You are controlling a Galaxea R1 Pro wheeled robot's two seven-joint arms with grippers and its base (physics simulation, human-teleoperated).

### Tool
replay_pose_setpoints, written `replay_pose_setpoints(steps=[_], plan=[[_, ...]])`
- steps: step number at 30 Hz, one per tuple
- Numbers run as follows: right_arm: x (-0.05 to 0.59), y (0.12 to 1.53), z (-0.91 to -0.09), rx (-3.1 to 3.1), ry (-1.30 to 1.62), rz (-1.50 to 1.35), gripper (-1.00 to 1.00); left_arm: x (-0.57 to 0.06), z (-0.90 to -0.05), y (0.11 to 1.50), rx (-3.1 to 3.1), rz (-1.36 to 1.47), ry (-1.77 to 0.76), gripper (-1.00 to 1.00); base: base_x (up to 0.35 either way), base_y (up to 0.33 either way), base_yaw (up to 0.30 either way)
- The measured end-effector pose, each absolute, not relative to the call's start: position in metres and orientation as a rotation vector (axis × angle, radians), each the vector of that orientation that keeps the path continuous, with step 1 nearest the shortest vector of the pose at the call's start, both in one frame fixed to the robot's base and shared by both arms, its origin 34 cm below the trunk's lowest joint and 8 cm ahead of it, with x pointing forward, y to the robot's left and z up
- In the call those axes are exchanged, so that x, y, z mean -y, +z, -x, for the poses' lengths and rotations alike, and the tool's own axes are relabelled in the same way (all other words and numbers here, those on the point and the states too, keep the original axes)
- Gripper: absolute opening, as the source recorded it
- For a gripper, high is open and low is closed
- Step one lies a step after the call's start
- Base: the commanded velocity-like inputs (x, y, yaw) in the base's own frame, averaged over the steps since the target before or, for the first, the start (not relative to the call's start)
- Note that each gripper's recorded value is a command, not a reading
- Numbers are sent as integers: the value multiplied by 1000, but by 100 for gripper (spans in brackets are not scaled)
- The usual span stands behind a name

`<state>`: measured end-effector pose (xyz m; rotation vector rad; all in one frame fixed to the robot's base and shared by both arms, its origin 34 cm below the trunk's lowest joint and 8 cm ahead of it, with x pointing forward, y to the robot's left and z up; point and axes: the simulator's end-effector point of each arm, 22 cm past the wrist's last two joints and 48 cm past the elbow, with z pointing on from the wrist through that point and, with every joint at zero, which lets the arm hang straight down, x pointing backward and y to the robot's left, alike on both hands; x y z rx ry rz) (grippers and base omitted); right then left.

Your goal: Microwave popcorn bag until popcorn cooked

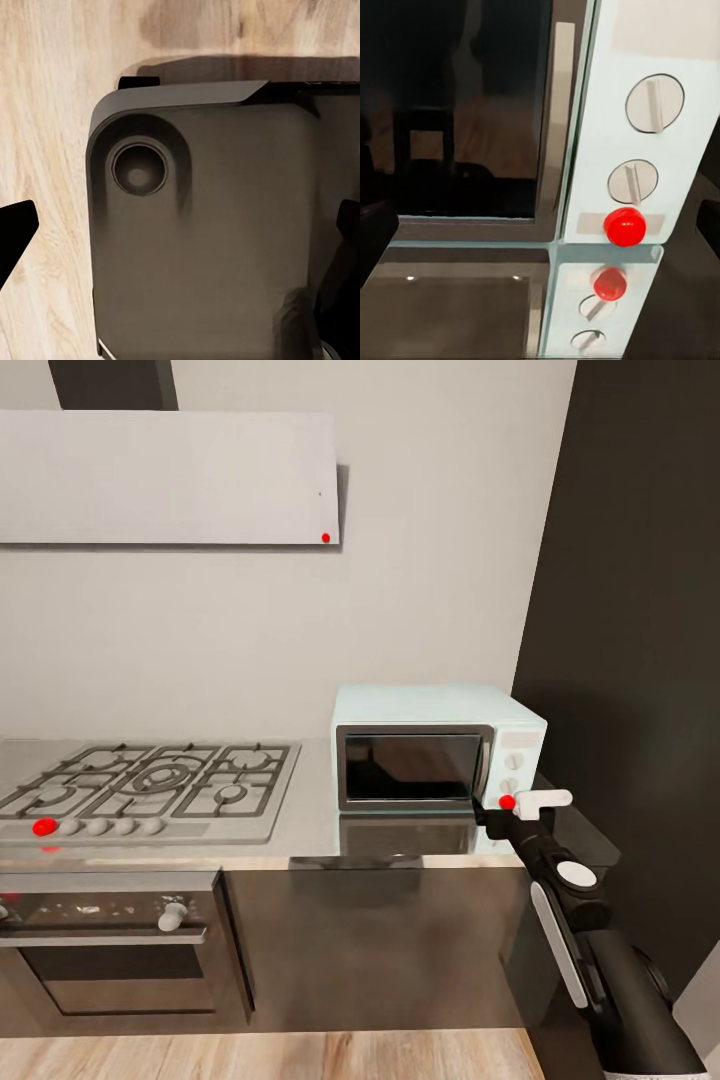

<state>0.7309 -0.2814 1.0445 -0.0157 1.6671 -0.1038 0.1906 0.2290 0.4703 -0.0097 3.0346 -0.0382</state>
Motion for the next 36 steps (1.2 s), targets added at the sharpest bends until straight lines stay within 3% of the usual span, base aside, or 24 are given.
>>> replay_pose_setpoints(steps=[36], plan=[[285,1039,-730,-1694,-110,8,100,-228,-191,470,-3035,9,-40,100,98,-7,0]])
